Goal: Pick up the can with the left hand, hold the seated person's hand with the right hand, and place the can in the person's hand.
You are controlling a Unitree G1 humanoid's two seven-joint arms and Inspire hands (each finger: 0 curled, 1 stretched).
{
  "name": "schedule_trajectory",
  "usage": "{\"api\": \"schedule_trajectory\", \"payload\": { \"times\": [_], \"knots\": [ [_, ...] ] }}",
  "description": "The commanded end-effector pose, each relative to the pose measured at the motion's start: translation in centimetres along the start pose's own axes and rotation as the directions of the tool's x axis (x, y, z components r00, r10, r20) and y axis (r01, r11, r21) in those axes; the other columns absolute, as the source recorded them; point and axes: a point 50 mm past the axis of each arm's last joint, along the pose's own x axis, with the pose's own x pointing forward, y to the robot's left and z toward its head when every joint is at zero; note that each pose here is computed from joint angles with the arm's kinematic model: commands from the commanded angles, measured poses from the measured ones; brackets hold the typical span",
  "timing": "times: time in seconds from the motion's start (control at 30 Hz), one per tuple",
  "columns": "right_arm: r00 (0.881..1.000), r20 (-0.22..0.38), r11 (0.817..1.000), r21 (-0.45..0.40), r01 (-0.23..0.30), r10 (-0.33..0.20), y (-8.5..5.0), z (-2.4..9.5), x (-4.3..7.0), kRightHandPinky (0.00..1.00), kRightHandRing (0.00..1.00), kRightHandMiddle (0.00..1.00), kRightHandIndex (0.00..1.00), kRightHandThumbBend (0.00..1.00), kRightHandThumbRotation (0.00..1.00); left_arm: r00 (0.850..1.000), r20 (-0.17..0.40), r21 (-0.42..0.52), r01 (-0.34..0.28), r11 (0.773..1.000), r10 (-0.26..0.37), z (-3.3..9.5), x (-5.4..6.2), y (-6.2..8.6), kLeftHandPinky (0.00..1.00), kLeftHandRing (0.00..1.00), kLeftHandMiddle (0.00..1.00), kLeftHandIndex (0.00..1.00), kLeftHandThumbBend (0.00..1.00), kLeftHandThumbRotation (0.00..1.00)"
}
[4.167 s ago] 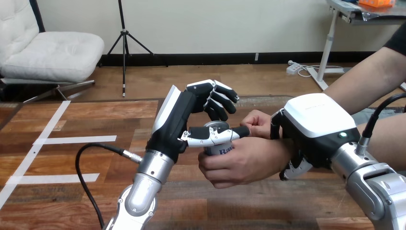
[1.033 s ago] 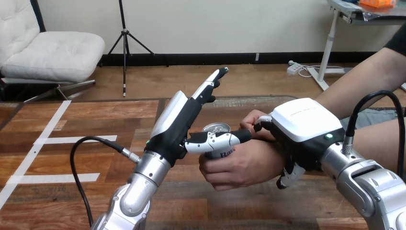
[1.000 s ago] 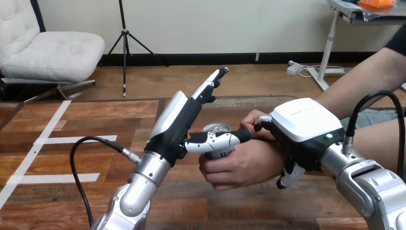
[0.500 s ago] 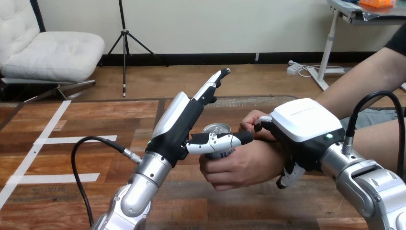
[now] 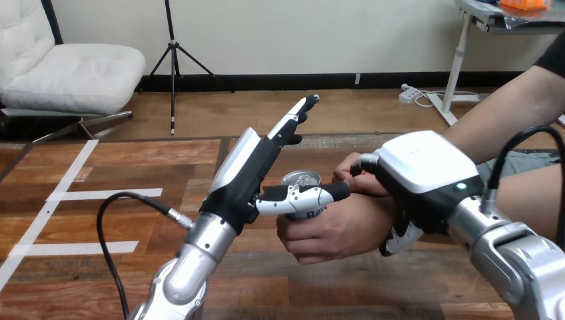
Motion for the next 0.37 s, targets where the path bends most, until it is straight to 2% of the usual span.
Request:
{"api": "schedule_trajectory", "payload": {
  "times": [0.0,0.07,0.1,0.2,0.27,0.33],
  "knots": [
    [0.974,0.004,0.972,0.068,0.226,-0.227,-3.0,0.4,-1.2,0.69,0.76,0.78,0.76,0.96,0.0,0.997,0.052,-0.048,-0.058,0.997,0.06,0.9,-0.5,1.3,0.82,0.91,0.94,0.93,0.87,0.5],
    [0.965,0.005,0.961,0.093,0.259,-0.261,-3.0,0.6,-1.6,0.68,0.75,0.77,0.75,0.96,0.0,0.996,0.049,-0.066,-0.064,0.996,0.068,0.9,-0.9,1.3,0.81,0.9,0.93,0.91,0.85,0.48],
    [0.954,0.003,0.948,0.113,0.299,-0.301,-3.1,0.7,-2.0,0.68,0.75,0.77,0.75,0.96,0.0,0.996,0.044,-0.085,-0.074,0.994,0.078,0.8,-1.3,1.3,0.81,0.9,0.93,0.91,0.85,0.48],
    [0.93,-0.007,0.918,0.156,0.364,-0.367,-3.0,1.1,-2.8,0.66,0.73,0.75,0.73,0.96,0.0,0.995,0.029,-0.125,-0.092,0.988,0.096,0.7,-2.3,1.3,0.79,0.88,0.91,0.9,0.82,0.47],
    [0.922,-0.017,0.906,0.183,0.383,-0.386,-2.9,1.3,-3.1,0.65,0.73,0.75,0.73,0.94,0.0,0.994,0.022,-0.145,-0.1,0.984,0.104,0.6,-2.7,1.3,0.79,0.87,0.91,0.89,0.81,0.47],
    [0.909,-0.04,0.882,0.225,0.413,-0.416,-2.7,1.6,-3.7,0.65,0.73,0.75,0.73,0.93,0.0,0.993,0.006,-0.166,-0.118,0.979,0.12,0.5,-3.2,1.3,0.79,0.87,0.9,0.89,0.81,0.46]
  ]
}}
